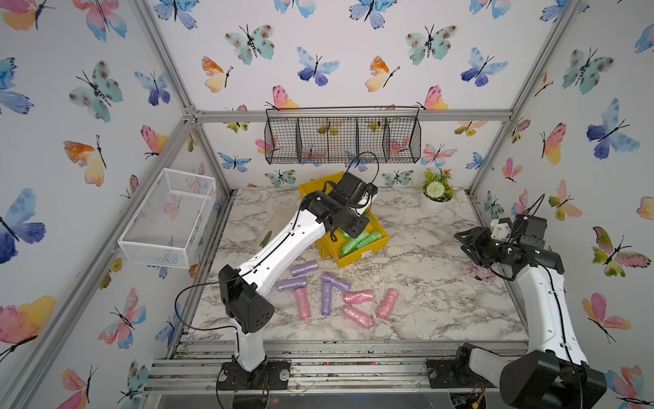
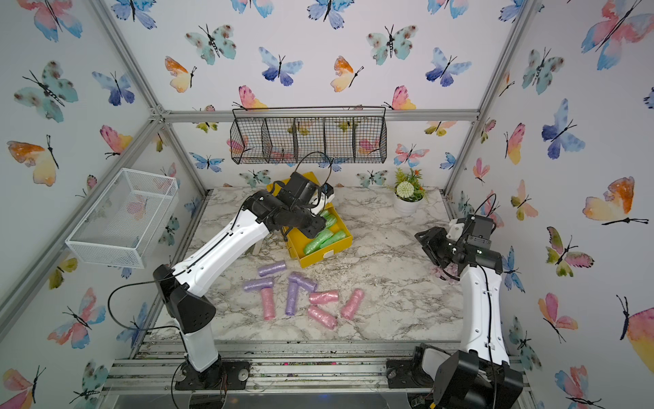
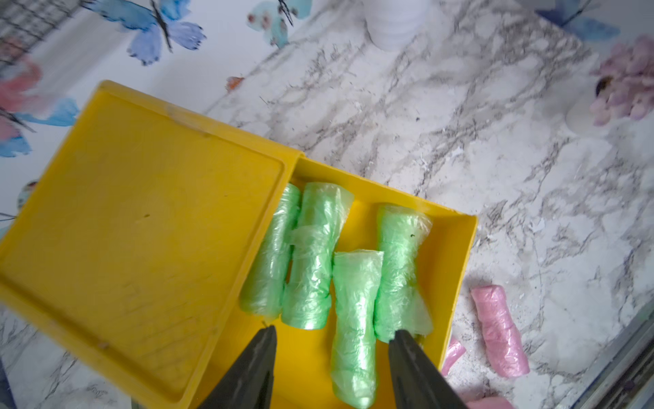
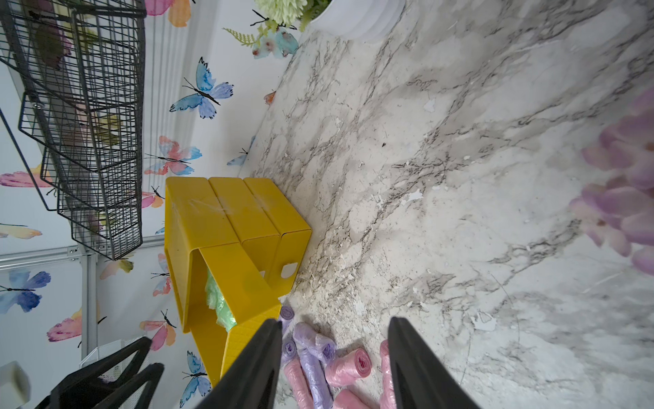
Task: Sort the rolls of trash bags by color and place them into the drawer
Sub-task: Place the roll of trash bags in the drawer, then close the drawer in the storage box.
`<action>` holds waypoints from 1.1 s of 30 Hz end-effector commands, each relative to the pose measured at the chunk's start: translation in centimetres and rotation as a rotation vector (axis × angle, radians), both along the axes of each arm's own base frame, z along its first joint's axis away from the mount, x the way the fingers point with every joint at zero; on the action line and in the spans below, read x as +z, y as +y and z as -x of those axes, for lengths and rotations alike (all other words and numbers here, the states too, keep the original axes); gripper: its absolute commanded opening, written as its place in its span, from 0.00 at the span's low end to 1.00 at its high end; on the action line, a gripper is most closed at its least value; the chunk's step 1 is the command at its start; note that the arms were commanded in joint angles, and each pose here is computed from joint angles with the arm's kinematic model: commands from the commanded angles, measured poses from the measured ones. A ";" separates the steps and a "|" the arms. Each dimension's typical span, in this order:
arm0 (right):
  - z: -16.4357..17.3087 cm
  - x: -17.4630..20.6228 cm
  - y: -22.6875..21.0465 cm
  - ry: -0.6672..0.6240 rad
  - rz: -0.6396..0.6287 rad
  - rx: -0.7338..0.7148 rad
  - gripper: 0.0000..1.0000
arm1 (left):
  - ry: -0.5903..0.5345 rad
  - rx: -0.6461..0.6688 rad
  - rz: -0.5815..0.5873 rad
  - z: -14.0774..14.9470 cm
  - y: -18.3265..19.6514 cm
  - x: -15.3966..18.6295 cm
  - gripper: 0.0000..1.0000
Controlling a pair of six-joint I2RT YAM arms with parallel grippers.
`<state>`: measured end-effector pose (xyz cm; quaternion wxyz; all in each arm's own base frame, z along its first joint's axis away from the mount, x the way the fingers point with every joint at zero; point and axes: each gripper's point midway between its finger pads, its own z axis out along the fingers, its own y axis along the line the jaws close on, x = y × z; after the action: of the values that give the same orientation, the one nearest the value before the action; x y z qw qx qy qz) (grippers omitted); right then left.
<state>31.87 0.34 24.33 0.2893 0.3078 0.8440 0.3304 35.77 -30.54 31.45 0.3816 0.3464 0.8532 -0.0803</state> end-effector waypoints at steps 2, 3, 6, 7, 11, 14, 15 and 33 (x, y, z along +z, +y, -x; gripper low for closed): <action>-0.3 3.0 0.4 -0.105 0.021 0.042 0.55 | -0.225 0.177 0.199 -0.7 4.5 8.2 0.71; -0.3 3.2 0.5 -0.113 0.016 0.046 0.55 | -0.232 0.220 0.245 -1.1 5.9 9.0 0.74; -0.4 4.1 1.1 -0.154 -0.004 0.081 0.56 | -0.202 0.374 0.355 -2.7 10.5 9.6 0.78; -0.4 4.4 1.3 -0.166 -0.003 0.092 0.56 | -0.176 0.418 0.385 -3.3 12.1 9.2 0.78; -0.4 5.4 1.8 -0.209 -0.011 0.129 0.57 | -0.075 0.533 0.477 -5.2 16.4 7.0 0.78; -0.5 5.8 2.0 -0.229 -0.018 0.141 0.58 | 0.007 0.556 0.549 -6.7 17.9 4.9 0.76; -0.5 5.6 1.9 -0.223 -0.015 0.138 0.58 | 0.041 0.551 0.574 -7.2 18.1 4.1 0.74; 2.1 3.9 5.1 -0.231 -0.002 0.244 0.62 | 0.317 0.567 0.715 -14.3 15.8 -3.0 0.69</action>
<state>30.55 4.58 28.07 0.3368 0.1904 0.8343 0.3927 49.49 -14.35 27.67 0.3503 -0.0662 0.8877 -0.2913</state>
